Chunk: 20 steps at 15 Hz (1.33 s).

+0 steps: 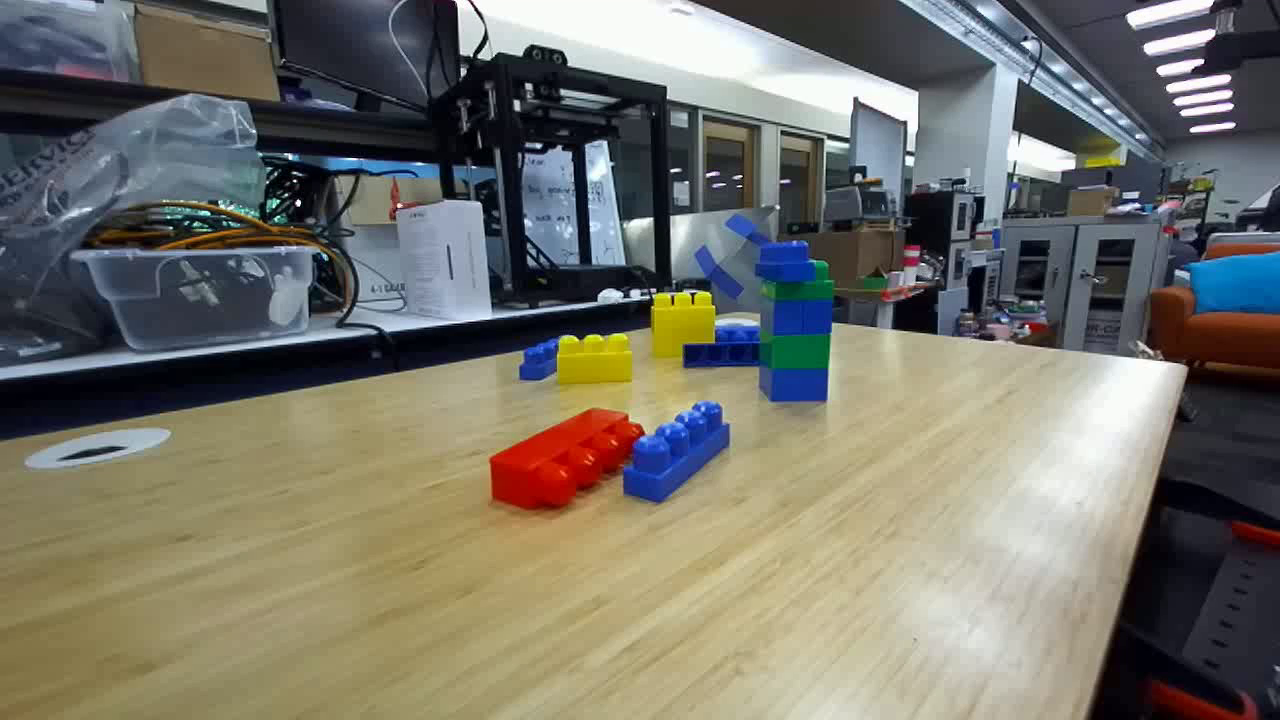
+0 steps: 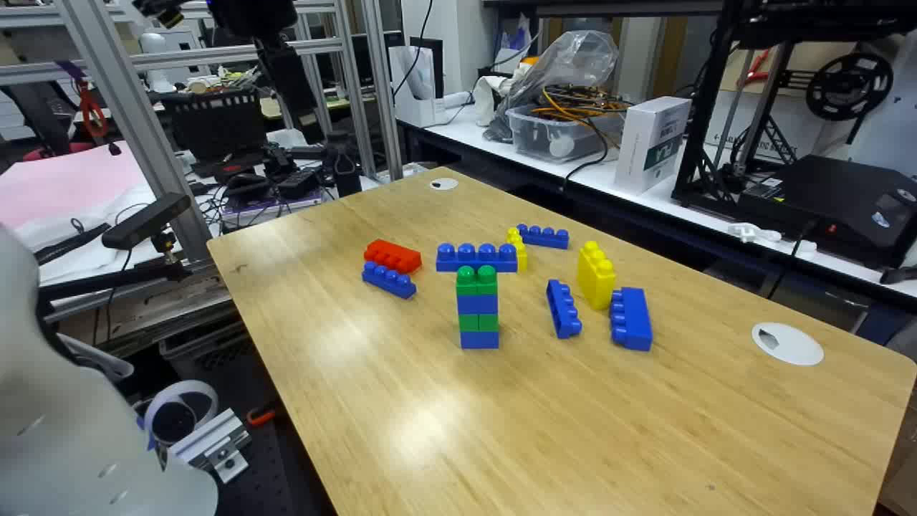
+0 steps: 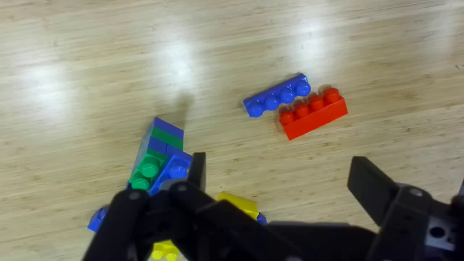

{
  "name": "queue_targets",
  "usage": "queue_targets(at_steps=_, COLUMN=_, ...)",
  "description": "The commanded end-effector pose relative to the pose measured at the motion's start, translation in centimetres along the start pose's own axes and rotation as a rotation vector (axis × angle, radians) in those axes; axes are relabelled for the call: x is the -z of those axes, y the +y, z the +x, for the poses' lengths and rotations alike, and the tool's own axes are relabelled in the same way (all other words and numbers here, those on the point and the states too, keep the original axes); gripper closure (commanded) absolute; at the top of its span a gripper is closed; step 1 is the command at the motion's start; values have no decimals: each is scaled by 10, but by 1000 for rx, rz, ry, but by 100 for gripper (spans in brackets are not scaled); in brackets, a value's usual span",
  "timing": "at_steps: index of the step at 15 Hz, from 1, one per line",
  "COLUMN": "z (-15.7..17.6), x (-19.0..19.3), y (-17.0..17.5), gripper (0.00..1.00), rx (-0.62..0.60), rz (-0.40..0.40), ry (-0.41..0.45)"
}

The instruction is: Pick the yellow block and put it on the green block

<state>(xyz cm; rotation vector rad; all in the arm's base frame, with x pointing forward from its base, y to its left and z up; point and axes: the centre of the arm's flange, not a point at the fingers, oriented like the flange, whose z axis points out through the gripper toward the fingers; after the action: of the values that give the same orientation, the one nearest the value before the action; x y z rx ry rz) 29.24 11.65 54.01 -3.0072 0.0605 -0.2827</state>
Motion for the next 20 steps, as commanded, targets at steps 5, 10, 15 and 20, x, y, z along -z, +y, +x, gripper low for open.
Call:
queue_targets(at_steps=5, z=0, x=0, y=0, gripper=0, rx=0, rz=0, ry=0)
queue_targets(at_steps=10, z=0, x=0, y=0, gripper=0, rx=0, rz=0, ry=0)
queue_targets(at_steps=15, z=29, x=4, y=-7, gripper=0, rx=39, rz=15, ry=-28)
queue_targets(at_steps=20, z=44, x=2, y=-15, gripper=0, rx=47, rz=2, ry=-27)
